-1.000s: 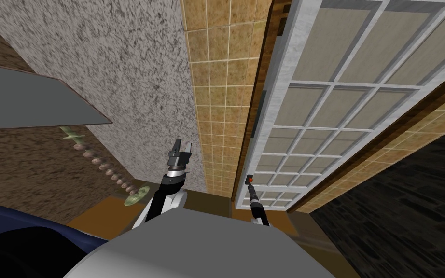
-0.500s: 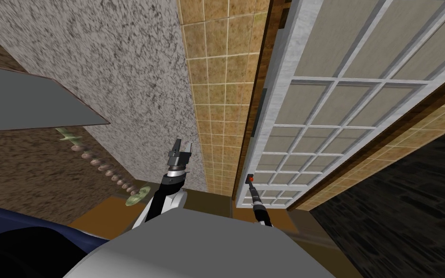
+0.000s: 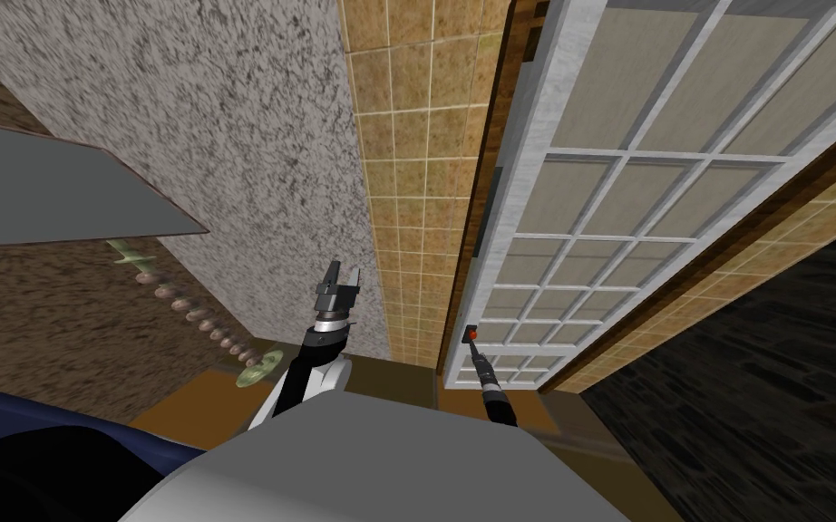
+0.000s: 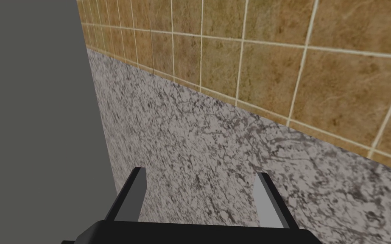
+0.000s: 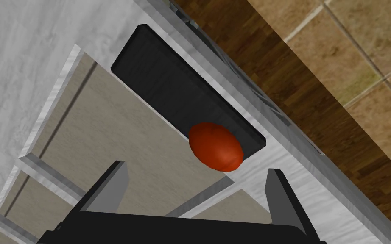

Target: Pull the door open

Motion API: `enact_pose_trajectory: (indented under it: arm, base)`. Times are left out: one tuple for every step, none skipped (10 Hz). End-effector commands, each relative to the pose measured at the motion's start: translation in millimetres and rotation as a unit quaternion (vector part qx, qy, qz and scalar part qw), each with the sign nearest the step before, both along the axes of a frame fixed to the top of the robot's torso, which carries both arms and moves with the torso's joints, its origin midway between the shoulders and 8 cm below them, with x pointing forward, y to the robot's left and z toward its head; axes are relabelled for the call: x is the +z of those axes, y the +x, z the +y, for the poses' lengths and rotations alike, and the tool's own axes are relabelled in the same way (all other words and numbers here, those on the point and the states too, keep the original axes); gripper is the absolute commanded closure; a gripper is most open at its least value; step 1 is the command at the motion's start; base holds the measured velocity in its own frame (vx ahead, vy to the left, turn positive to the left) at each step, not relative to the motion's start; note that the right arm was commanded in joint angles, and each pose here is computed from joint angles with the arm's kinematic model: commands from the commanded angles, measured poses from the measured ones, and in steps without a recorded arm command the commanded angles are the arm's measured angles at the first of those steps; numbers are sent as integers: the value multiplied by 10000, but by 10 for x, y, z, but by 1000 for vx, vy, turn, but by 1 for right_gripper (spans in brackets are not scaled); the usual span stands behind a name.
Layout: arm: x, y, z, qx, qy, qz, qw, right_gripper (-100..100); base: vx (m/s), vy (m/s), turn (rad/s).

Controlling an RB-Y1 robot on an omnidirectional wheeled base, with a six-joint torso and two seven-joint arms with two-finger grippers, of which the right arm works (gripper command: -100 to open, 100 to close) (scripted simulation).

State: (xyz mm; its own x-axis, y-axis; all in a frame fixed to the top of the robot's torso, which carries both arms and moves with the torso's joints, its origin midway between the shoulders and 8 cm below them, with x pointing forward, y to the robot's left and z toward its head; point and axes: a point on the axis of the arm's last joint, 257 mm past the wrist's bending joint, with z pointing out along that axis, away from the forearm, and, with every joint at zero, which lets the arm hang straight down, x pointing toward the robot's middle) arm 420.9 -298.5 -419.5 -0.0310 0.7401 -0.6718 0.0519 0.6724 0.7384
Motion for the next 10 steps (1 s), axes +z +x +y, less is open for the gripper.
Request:
enact_pose_trajectory:
  arm:
    - [10, -17, -18, 31, -192, -21, 9998, -100]
    - [26, -47, -52, 79, -456, -52, 9989, -100]
    - [41, -77, -86, 124, -677, -84, 9976, -100]
    - [41, -77, -86, 127, -722, -84, 9973, -100]
    - [55, -109, -118, 177, -1001, -116, 9948, -100]
    - [70, -142, -150, 224, -1211, -148, 9923, -100]
    - [70, -142, -150, 228, -1289, -148, 9913, -100]
    - [83, -175, -180, 277, -1545, -180, 9874, -100]
    - [83, -175, -180, 278, -1569, -180, 9871, -100]
    - [97, -208, -209, 329, -1848, -213, 9820, -100]
  base:
    - [-8, 17, -4]
    - [-7, 17, -4]
    - [-11, 22, -11]
    - [-10, 17, -9]
    - [-9, 15, -6]
    - [-13, 22, -12]
    - [-8, 17, -10]
    - [-9, 15, -8]
    - [-9, 13, -5]
    - [-9, 14, -7]
